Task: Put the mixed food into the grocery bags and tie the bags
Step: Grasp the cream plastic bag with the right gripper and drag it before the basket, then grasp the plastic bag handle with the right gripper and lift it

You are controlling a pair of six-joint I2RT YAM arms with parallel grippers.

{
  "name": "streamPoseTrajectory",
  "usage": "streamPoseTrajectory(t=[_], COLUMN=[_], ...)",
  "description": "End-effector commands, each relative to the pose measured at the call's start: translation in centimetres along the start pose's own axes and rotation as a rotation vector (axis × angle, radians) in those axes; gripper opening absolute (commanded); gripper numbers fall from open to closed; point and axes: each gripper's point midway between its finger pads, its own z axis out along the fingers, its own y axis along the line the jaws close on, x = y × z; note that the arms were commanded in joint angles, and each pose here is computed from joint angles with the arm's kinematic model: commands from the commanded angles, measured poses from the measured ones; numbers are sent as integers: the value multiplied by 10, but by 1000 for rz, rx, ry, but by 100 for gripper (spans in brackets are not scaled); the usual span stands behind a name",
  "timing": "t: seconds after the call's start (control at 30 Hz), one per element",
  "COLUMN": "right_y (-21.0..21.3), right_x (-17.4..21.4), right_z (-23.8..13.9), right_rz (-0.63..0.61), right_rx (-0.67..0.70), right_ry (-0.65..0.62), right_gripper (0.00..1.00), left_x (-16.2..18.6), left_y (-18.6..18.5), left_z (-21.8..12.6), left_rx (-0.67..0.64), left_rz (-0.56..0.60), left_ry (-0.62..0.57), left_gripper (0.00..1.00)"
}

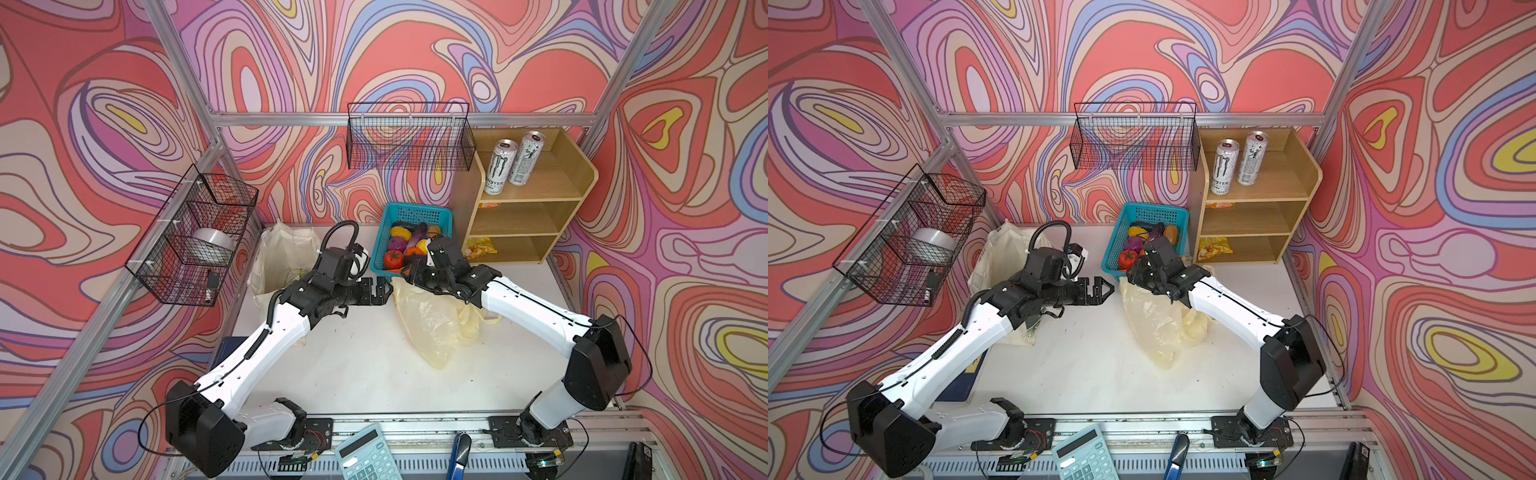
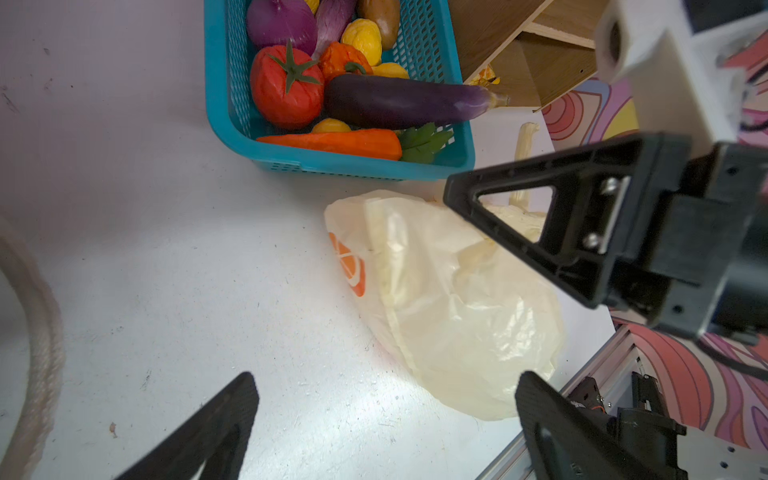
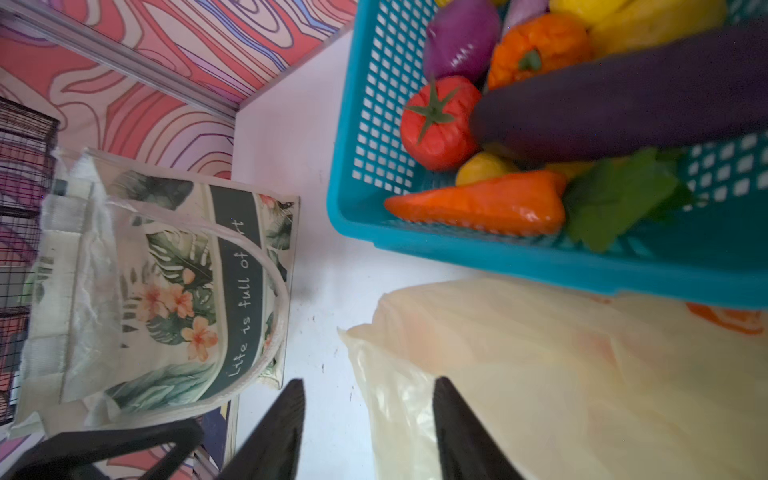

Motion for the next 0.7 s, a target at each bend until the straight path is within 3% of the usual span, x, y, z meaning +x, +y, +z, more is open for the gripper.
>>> streamPoseTrajectory(t=[0.0,0.17,0.3,0.43,0.53,0.67], right_y=[36,1,-88,-184,-231,-253], right_x=[-31,-55,-65,-48,-25,3], right_z=[-35,-82,-123,-154,-157,-140], right_rz=[-79,-59,70,215,302,360], right_rx=[-82,-17,136,314,379,377], right_ry=[-82,-160,-225,-254,-229,-166], right_gripper=[64,66,68,73,73,72], left_x=[8,20,21,16,12,7], left_y=[-6,-4,-6,-12,-15,-19], left_z=[-7,-3,0,0,-1,-2], left_rx=[43,55,59,66,71,74], left_rz=[-30,-59,-59,-45,-35,-26], left_ry=[-14,-9,-3,-7,-9,-11], left_gripper=[100,100,100,100,100,100])
